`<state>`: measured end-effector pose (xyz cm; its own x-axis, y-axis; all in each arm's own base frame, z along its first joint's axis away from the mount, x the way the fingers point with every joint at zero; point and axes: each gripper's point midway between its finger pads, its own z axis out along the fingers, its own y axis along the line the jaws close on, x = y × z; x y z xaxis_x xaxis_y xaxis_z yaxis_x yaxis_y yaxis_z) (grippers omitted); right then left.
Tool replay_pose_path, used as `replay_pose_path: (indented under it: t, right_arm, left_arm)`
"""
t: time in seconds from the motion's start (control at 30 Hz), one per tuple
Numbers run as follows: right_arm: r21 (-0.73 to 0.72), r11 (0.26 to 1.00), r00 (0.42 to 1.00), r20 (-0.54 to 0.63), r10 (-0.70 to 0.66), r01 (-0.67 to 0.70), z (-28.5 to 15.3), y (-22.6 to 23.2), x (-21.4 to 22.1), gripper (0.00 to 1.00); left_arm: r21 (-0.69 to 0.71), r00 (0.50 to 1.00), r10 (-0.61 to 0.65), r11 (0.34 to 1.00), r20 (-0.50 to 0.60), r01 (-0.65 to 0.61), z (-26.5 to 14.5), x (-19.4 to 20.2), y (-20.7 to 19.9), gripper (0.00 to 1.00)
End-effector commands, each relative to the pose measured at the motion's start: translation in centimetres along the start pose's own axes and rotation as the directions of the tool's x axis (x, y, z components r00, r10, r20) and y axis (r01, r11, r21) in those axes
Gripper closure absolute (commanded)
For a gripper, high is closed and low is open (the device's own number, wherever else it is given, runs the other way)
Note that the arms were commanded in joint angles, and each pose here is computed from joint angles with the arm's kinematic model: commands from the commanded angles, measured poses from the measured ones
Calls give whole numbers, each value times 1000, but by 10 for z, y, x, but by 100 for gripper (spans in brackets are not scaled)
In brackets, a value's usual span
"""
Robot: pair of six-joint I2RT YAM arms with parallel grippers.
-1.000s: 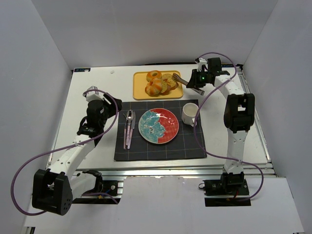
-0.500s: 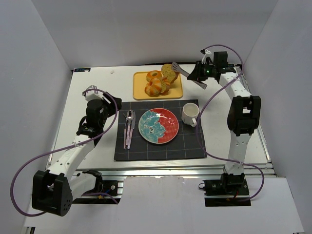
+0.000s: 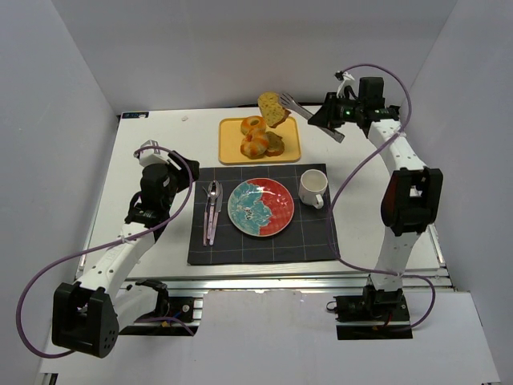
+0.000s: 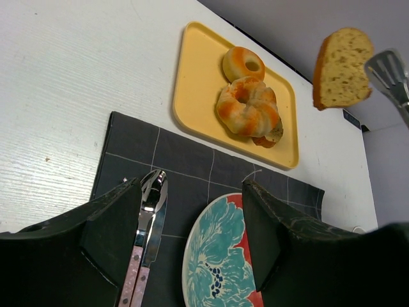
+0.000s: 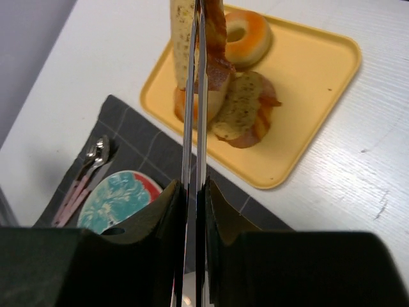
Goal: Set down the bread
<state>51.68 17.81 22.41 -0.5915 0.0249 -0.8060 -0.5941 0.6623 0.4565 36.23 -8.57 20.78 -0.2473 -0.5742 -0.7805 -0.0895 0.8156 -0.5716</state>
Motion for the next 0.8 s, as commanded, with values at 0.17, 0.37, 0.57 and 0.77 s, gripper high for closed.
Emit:
replay_pose_path:
  t: [0.17, 0.37, 0.57, 0.77]
  right_arm:
    - [-169, 978, 990, -51, -132, 122, -52, 80, 31, 100]
    - [-244, 963, 962, -217, -165, 110, -75, 118, 116, 100]
    - [-270, 950, 921, -308, -241, 158, -89, 140, 170, 100]
    - [-230, 956, 899, -354, -258, 184, -88, 141, 191, 96]
  left_arm:
    - [35, 998, -2, 999, 69, 0, -3, -25, -15, 26]
    - [39, 997, 9, 999, 72, -12, -4, -26, -15, 26]
    - [46, 998, 10, 999, 70, -14, -7, -23, -13, 26]
    - [57, 997, -7, 998, 75, 3, -14, -19, -10, 26]
